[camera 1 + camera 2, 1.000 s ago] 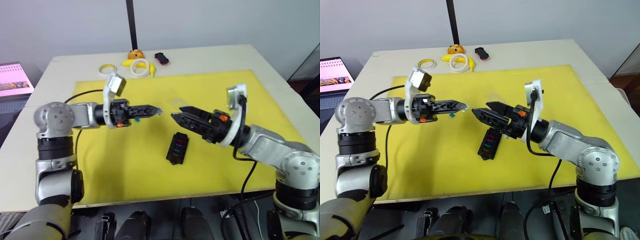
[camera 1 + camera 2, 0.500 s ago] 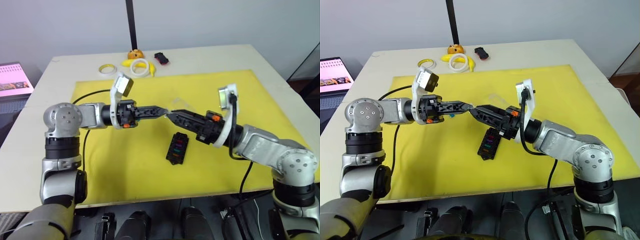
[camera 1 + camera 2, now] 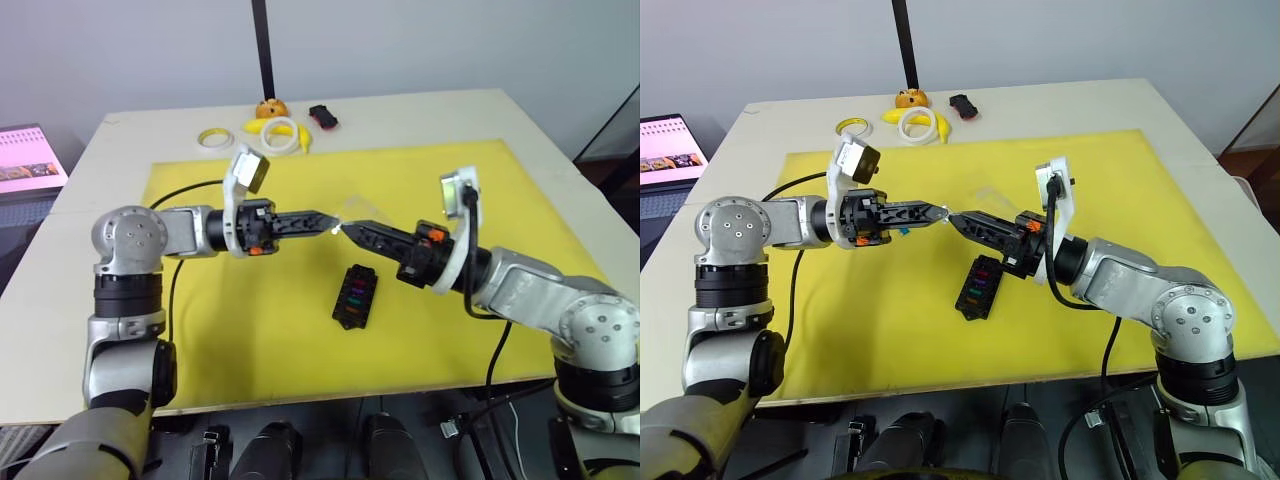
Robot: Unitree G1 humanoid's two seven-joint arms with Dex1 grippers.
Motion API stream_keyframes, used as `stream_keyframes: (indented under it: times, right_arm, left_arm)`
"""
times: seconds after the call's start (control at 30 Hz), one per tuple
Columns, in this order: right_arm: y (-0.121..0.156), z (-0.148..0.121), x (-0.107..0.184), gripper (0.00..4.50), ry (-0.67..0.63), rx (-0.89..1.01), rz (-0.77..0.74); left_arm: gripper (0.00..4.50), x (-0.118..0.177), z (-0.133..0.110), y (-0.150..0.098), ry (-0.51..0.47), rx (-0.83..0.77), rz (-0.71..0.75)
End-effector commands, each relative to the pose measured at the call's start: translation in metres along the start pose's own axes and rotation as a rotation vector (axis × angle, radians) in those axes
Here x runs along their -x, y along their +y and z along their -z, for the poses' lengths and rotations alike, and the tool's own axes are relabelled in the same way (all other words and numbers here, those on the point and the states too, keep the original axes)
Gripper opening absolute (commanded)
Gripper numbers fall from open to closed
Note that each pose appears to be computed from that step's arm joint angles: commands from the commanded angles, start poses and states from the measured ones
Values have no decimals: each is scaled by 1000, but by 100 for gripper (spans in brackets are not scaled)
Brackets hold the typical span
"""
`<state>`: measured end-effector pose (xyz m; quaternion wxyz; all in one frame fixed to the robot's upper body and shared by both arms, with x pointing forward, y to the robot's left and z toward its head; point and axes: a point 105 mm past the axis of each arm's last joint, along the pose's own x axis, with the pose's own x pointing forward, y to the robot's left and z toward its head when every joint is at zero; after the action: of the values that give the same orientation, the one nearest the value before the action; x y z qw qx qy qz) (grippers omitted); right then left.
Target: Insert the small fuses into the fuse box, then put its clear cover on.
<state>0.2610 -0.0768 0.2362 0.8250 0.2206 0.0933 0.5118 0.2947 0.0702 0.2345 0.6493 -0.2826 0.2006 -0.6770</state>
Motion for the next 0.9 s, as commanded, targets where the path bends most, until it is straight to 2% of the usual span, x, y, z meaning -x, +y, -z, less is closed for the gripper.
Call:
stream_keyframes:
  times: [0.03,0.67,0.8,0.9]
  right_arm:
    - [9,-8,-2,2,-16,32,-37]
    - [21,-12,2,2,-14,14,-97]
    - [16,-10,1,141,0,35,-67]
    - [12,-10,1,141,1,25,-53]
  left_arm:
    - [0,-4,-7,-9,-11,-45,31]
    - [0,-8,-4,-5,-6,-48,16]
    - [0,-8,-4,-7,-7,-51,21]
    - [0,-7,-4,-6,-11,-48,17]
